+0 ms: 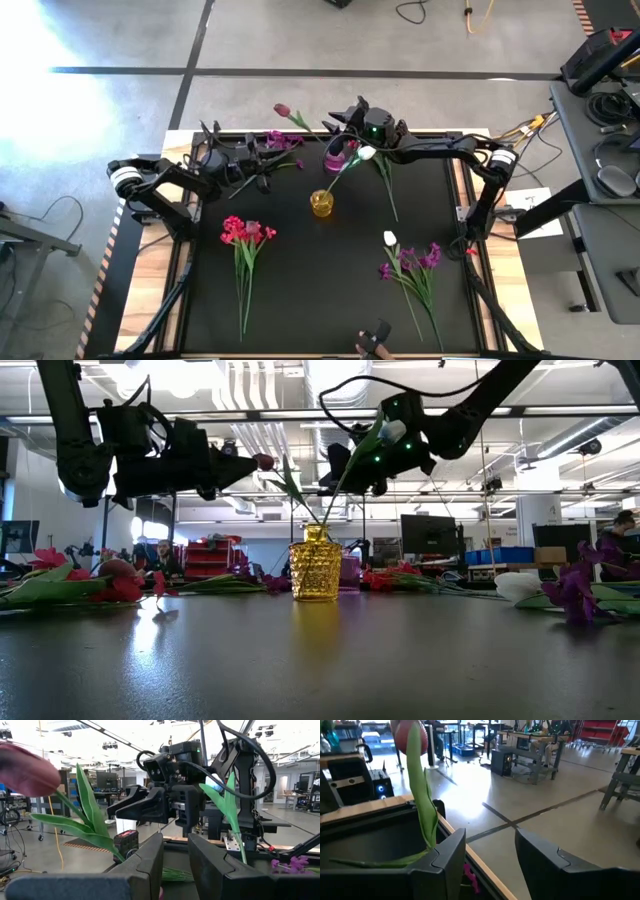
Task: Sort flowers into vase by color
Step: Put the bottom purple flowers into the violet vase
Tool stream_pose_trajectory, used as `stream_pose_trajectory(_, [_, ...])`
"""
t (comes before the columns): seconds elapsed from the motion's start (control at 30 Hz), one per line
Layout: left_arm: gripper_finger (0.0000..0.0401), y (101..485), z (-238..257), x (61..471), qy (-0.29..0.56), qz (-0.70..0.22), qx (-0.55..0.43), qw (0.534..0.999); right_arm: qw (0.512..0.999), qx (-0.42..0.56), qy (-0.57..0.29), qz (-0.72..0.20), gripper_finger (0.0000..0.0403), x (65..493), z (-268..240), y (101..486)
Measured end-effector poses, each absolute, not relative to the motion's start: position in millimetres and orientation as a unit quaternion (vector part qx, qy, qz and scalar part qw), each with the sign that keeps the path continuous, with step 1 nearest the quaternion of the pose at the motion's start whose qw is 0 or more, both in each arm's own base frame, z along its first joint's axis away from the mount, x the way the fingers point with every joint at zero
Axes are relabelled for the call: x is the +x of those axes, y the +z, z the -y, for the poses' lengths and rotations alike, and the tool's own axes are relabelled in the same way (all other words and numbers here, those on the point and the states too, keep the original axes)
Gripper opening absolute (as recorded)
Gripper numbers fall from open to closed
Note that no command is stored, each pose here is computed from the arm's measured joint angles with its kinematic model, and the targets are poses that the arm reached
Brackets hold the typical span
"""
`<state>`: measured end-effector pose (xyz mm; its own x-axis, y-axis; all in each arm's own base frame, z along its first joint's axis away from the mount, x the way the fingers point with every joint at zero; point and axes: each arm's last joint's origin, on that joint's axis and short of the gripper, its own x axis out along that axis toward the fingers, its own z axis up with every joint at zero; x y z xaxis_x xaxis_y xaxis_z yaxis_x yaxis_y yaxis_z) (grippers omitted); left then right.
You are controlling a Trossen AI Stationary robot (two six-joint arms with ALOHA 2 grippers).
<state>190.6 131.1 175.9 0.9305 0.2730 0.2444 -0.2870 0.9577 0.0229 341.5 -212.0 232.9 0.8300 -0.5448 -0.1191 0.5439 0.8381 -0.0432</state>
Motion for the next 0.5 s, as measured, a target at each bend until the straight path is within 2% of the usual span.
stream_pose_trajectory(0.27, [0.0075, 175.9, -131.1, 190.7, 0.142, 0.12, 0.029, 0.982, 0.94, -0.033, -0.318, -0.115, 0.0156, 324.2, 204.2, 256.3])
stream_pose_trajectory(0.5, [0.0075, 175.8, -131.1, 190.7, 0.142, 0.12, 0.029, 0.982, 0.921, -0.055, -0.343, -0.175, 0.0118, 292.9, 187.8, 287.4])
